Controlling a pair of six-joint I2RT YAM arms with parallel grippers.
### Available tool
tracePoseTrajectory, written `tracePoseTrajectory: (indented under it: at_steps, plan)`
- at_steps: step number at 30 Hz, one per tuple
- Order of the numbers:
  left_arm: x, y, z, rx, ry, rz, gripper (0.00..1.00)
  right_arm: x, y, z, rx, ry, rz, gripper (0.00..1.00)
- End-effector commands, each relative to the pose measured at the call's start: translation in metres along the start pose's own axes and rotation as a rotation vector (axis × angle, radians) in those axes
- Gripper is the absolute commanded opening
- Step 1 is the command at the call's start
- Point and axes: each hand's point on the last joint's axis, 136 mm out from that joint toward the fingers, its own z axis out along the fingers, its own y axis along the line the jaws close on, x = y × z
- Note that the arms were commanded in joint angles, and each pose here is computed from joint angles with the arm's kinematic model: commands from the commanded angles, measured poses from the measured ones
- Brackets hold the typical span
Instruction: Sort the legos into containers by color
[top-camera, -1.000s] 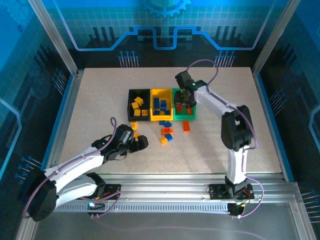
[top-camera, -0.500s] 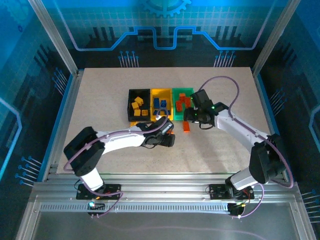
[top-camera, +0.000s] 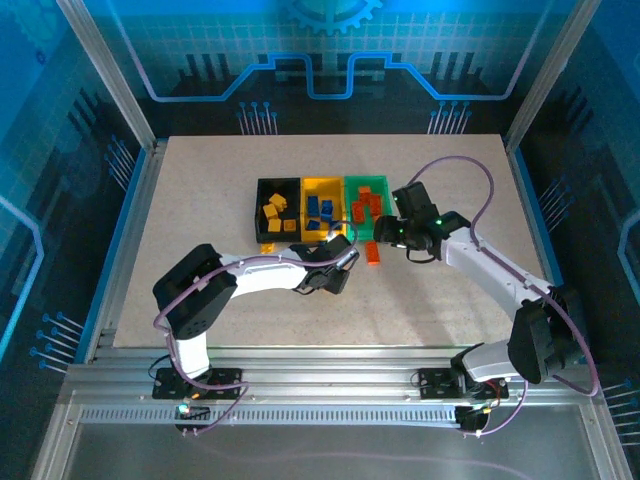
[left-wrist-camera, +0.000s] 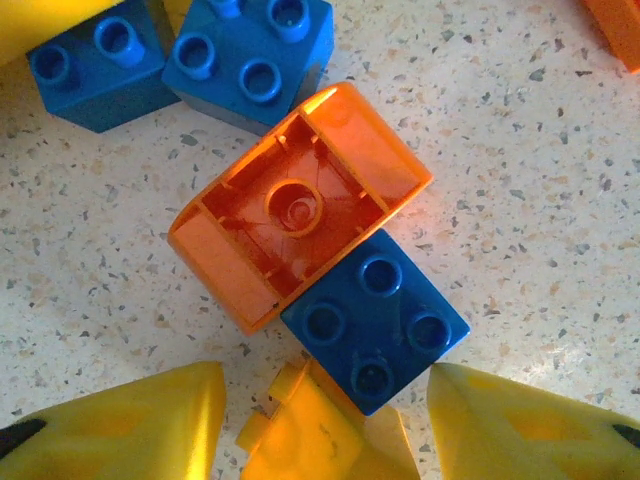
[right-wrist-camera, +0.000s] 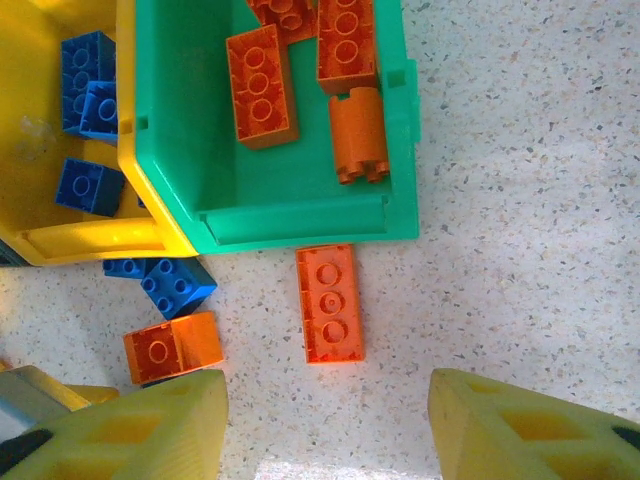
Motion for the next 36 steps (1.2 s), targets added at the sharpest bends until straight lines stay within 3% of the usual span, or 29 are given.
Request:
tracePoseTrajectory:
  at_steps: [1,4,6,10,19,26,31,36]
  plan:
    - [0.013,0.002,0.003,-0.025,0.033,0.034,0.56,-0.003,-0.004,-0.002,-0.006,-0.015,0.031,0.57]
    - [0.022,0.001,0.0,-0.014,0.048,0.024,0.67,-0.004,-0.003,-0.002,-0.009,-0.017,0.033,0.57]
    - [0.025,0.0,-0.003,0.004,0.049,0.012,0.68,-0.004,-0.003,-0.001,-0.008,-0.018,0.034,0.57]
    - [0.026,-0.008,-0.008,0.059,0.05,-0.013,0.61,-0.004,-0.003,0.0,-0.006,-0.016,0.039,0.57]
    - [0.029,-0.006,-0.003,0.047,0.052,-0.013,0.43,-0.001,-0.006,-0.002,0.001,-0.018,0.045,0.57]
    - [0.019,0.003,-0.025,0.033,-0.001,-0.055,0.32,-0.002,-0.008,-0.004,-0.002,-0.022,0.051,0.57]
    - [0.008,0.026,-0.06,-0.006,-0.076,-0.135,0.29,-0.002,-0.009,-0.004,-0.011,-0.024,0.059,0.57]
    - [-0.019,0.094,-0.09,-0.096,-0.175,-0.334,0.27,-0.001,-0.008,-0.003,-0.02,-0.022,0.061,0.57]
